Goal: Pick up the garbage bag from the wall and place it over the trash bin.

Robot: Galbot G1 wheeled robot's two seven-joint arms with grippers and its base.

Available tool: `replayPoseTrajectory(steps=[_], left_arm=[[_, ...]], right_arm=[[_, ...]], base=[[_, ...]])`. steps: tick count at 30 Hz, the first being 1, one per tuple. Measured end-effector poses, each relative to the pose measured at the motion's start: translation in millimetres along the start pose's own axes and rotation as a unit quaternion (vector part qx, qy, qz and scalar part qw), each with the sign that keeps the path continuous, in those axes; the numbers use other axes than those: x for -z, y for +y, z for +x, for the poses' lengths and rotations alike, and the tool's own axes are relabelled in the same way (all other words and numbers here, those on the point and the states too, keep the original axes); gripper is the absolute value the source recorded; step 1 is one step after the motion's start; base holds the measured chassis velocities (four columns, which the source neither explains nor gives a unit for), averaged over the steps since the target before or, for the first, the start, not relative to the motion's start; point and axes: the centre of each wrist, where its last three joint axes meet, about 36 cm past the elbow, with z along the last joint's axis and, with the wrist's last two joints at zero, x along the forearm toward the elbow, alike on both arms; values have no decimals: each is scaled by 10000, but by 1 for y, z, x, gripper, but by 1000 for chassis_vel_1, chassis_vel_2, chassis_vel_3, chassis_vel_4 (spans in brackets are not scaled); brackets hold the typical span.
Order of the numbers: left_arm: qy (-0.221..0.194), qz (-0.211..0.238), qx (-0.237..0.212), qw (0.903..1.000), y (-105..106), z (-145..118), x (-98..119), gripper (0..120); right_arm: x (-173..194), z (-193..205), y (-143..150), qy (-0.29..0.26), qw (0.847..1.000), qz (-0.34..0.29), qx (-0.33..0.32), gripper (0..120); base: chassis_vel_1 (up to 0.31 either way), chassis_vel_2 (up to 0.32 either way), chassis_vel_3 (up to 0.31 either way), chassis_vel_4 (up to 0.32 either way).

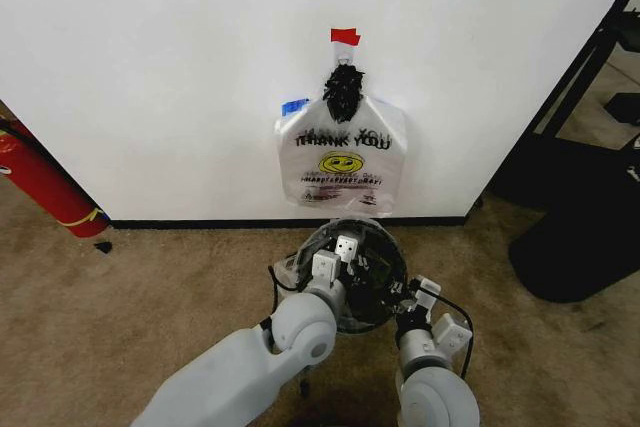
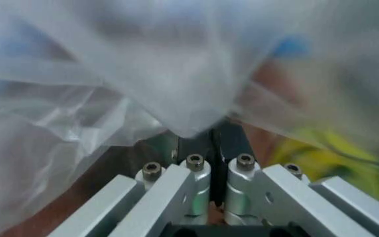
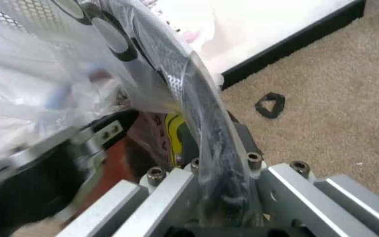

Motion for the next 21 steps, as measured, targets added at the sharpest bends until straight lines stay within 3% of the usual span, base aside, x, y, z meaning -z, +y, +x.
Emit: replayPoseTrajectory(steps=[21], left_arm=[[152, -161, 415, 9989, -3, -39, -11, 0]], right_arm=[[8, 10, 4, 87, 9996, -177, 220, 0]], base=[[0, 0, 0, 0]])
